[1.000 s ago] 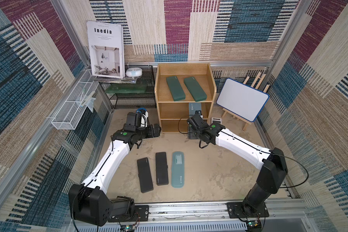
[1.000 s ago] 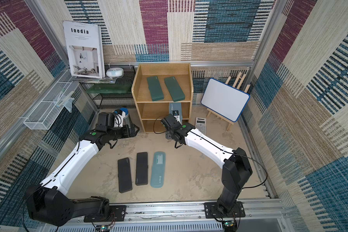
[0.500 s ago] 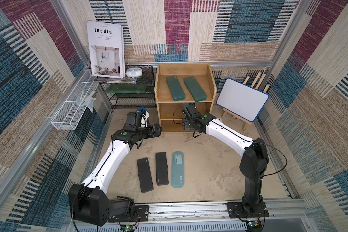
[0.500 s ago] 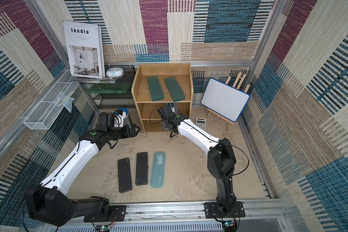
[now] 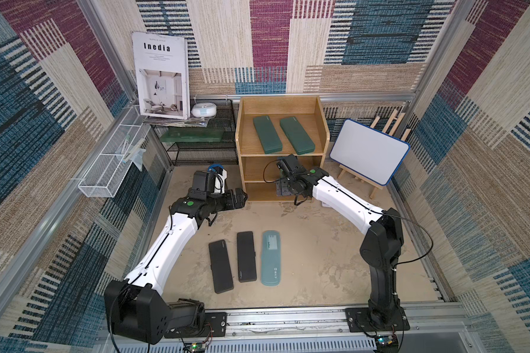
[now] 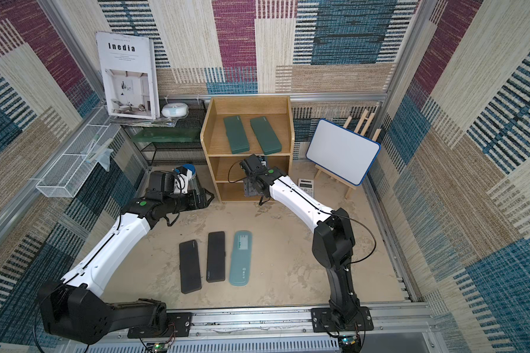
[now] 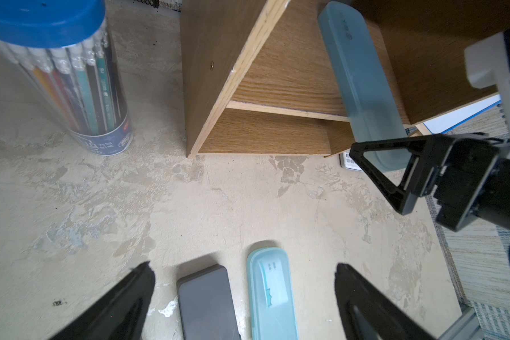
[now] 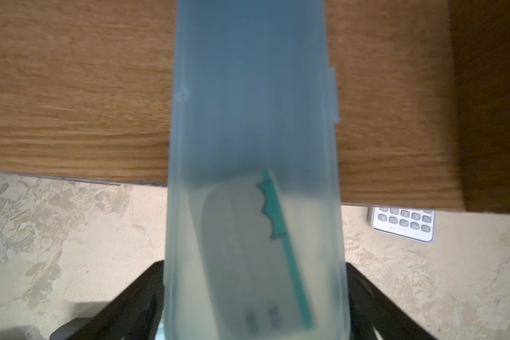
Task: Place the pencil cases on the shelf according to color
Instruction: Place the pencil case on the shelf.
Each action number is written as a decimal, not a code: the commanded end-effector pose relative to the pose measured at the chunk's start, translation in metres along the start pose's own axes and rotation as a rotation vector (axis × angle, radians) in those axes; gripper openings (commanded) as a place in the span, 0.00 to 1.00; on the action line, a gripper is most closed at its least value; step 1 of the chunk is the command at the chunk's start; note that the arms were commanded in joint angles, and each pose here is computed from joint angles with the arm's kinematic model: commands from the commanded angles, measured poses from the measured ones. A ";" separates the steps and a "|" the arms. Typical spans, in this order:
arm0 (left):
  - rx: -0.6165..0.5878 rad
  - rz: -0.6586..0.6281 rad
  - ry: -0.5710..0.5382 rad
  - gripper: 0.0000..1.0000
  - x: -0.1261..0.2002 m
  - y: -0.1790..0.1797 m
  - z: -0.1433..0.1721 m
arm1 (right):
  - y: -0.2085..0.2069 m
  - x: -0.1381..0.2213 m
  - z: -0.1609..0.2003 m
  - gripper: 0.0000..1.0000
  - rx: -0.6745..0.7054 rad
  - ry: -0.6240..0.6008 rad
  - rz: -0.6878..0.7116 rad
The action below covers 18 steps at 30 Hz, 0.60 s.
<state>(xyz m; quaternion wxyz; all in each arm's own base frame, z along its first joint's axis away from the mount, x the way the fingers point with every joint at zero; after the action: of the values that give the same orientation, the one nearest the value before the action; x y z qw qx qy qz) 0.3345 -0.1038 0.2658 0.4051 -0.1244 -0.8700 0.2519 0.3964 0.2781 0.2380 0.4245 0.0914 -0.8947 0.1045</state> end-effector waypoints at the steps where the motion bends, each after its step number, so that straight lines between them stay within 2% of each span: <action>1: -0.004 0.011 -0.005 0.99 0.001 -0.003 -0.003 | -0.001 0.020 -0.019 0.93 -0.034 -0.082 -0.033; 11: -0.008 0.000 -0.011 1.00 0.002 -0.001 -0.003 | -0.004 0.051 0.008 0.88 0.001 -0.034 -0.107; 18: -0.006 -0.006 -0.006 0.99 0.002 0.000 -0.001 | -0.005 0.078 0.033 0.80 -0.021 -0.105 -0.174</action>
<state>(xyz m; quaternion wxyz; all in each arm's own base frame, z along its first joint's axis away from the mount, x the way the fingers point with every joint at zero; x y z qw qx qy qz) 0.3345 -0.1033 0.2655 0.4051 -0.1227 -0.8705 0.2510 0.3293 0.2545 0.2693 0.4138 0.1521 -0.8943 0.0768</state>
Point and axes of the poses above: each gripper's point midway between its finger pads, its own x axis back along the fingers, its own y axis along the line the jaws close on, z = x × y, the point moved 5 cm from there along x, back along the fingers, and after that the axes turned 11 degrees about x, right-handed, at the moved point
